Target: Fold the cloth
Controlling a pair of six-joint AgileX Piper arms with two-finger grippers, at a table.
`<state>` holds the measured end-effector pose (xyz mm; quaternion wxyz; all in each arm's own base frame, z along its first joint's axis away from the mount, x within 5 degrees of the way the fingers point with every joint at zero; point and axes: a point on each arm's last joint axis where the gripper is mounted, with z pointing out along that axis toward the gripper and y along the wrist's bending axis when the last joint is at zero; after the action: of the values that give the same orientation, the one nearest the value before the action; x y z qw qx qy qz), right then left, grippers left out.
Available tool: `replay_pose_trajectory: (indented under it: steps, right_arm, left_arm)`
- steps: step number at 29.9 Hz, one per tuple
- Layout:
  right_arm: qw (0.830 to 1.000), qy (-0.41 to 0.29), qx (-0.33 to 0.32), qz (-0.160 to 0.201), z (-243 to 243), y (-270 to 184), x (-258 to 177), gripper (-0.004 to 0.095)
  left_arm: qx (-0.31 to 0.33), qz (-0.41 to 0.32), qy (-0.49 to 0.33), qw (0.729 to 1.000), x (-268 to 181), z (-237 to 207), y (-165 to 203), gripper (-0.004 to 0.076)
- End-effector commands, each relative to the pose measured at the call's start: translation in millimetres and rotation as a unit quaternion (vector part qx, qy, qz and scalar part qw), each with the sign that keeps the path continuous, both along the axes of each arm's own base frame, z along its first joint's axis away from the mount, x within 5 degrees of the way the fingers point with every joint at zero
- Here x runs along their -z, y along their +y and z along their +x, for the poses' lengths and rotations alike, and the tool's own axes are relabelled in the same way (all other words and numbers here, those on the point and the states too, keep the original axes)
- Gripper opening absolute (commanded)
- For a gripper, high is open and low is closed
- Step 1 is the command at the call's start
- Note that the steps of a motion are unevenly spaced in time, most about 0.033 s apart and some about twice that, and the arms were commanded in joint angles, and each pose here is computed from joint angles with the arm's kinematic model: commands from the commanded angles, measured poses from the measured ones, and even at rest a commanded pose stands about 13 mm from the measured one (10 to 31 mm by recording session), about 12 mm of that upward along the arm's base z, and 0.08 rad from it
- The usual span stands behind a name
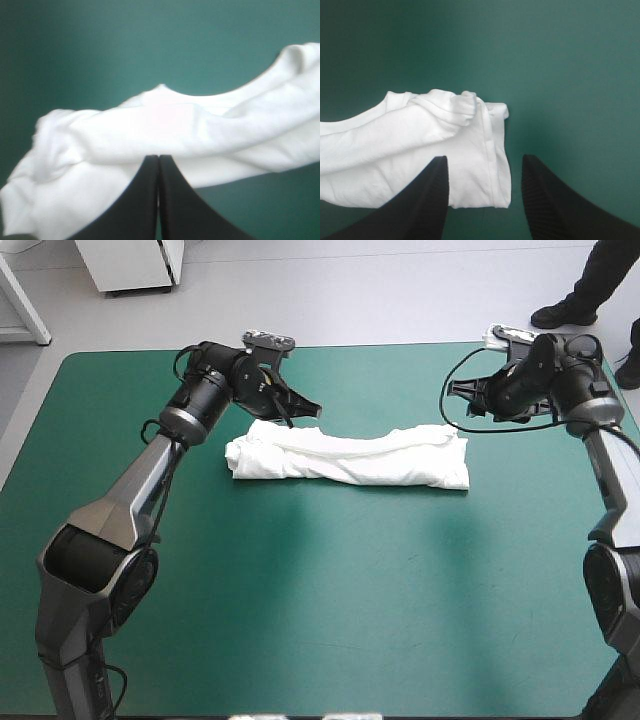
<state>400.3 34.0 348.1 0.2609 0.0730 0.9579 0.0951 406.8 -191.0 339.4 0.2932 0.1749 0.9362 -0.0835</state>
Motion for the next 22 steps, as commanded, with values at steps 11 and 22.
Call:
replay_pose_trajectory:
  steps: [11, 22]
  right_arm:
    - [0.999, -0.051, 0.005, 0.01, -22, -12, -38, 0.036]
    - [0.999, -0.049, 0.004, 0.022, -15, -17, -31, 0.036]
  left_arm:
    - [0.094, -0.06, -0.036, 0.993, 13, -14, -76, -0.001]
    - [0.091, -0.046, 0.032, 0.994, 76, 3, -90, -0.001]
